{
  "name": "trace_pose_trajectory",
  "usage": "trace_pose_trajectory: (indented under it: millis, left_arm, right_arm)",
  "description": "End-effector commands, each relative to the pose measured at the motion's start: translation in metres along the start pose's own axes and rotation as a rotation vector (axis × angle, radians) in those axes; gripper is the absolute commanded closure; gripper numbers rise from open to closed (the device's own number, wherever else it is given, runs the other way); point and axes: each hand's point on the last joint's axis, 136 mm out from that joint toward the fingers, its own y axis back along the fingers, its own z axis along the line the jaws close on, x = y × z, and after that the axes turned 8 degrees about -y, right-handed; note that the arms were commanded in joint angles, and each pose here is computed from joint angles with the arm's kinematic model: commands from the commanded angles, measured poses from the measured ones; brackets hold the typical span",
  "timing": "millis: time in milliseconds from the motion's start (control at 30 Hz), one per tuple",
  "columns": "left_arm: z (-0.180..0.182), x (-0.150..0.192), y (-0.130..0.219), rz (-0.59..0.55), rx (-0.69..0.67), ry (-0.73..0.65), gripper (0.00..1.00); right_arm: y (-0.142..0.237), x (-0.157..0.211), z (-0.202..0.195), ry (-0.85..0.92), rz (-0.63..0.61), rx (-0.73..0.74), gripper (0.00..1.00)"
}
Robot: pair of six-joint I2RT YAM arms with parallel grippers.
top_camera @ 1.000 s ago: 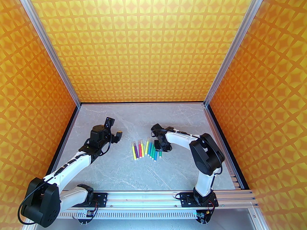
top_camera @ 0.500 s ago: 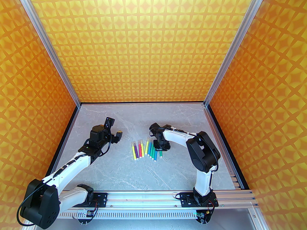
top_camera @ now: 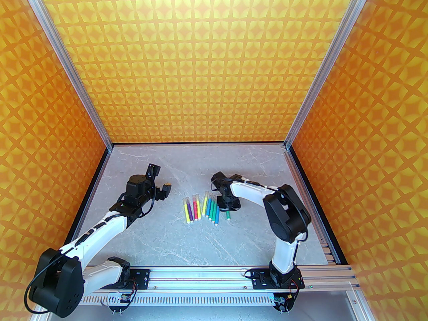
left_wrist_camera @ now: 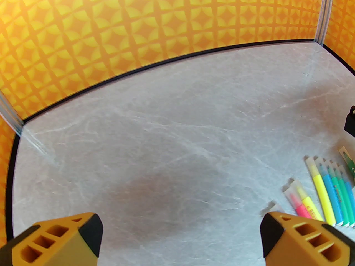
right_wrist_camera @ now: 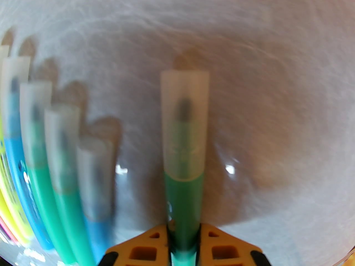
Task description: Open the pen caps
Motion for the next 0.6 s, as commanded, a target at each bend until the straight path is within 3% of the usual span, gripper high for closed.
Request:
trace_pose_trajectory:
  millis: [0,233,400,567]
  left_arm:
    - [-0.020,-0.016,-0.003,0.002,0.111,0.059,0.01]
    - [-0.041,-0.036,-0.001,-0.020,0.246,0.182,0.01]
    - [-0.066,-0.050,0.004,-0.043,0.419,0.287,0.00]
    - [-0.094,-0.068,0.012,-0.079,0.617,0.381,0.04]
  right_arm:
    - [0.035,-0.016,0.006,0.105,-0.130,-0.075,0.99]
    - [0.073,-0.021,0.045,0.264,-0.280,-0.348,1.00]
    - [0.106,-0.016,0.078,0.364,-0.378,-0.593,1.00]
    - [0.132,-0.011,0.096,0.438,-0.455,-0.737,1.00]
